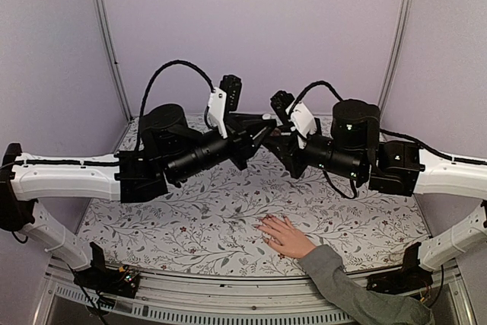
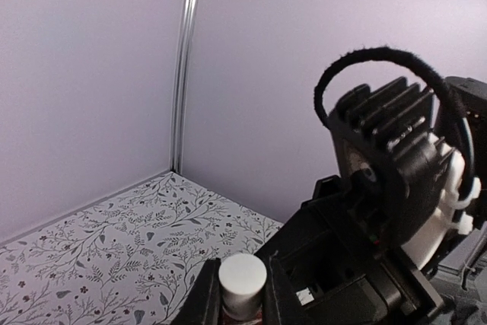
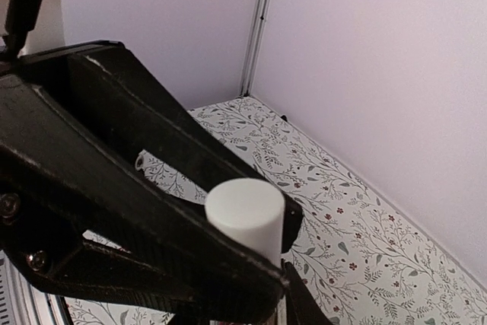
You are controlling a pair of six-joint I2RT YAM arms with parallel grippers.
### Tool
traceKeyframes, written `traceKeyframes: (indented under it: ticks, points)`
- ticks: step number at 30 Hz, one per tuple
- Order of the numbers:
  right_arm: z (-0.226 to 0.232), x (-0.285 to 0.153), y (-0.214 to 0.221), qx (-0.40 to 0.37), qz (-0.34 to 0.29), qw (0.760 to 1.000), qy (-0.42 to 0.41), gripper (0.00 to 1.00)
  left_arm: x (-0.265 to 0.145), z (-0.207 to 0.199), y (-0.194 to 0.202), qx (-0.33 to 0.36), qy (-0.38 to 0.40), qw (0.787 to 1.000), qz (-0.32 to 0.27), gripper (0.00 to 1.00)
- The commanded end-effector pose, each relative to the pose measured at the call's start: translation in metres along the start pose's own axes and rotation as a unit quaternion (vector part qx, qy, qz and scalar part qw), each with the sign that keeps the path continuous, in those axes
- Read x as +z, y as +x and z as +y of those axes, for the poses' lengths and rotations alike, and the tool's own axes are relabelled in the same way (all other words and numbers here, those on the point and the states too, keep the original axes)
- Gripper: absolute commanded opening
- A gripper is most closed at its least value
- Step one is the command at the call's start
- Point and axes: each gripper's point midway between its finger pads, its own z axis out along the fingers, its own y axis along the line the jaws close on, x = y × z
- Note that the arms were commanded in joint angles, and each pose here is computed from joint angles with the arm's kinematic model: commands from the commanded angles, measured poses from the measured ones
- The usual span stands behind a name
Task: Paint the nails
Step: Screw the nail polish bottle.
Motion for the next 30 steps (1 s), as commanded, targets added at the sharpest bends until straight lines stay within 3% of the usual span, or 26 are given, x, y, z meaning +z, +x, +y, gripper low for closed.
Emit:
traceKeyframes:
  ticks: [1, 12, 19, 30]
  points:
    - [0.022, -0.025, -0.042, -0.003, -0.081, 0.992, -0.093, 0.0, -0.011, -0.021, 0.012, 0.005, 0.094, 0.995, 0.022, 0.0]
    - [0.078, -0.075, -0.066, -0.052, -0.15, 0.945, -0.286, 0.0, -0.039, -0.067, 0.029, 0.021, 0.271, 0.961, 0.059, 0.0]
    - [0.1, -0.106, -0.074, -0.081, -0.185, 0.907, -0.37, 0.0, -0.047, -0.085, 0.043, 0.027, 0.336, 0.937, 0.086, 0.0]
    - [0.13, -0.164, -0.081, -0.121, -0.235, 0.819, -0.51, 0.0, -0.068, -0.107, 0.065, 0.02, 0.449, 0.884, 0.13, 0.0]
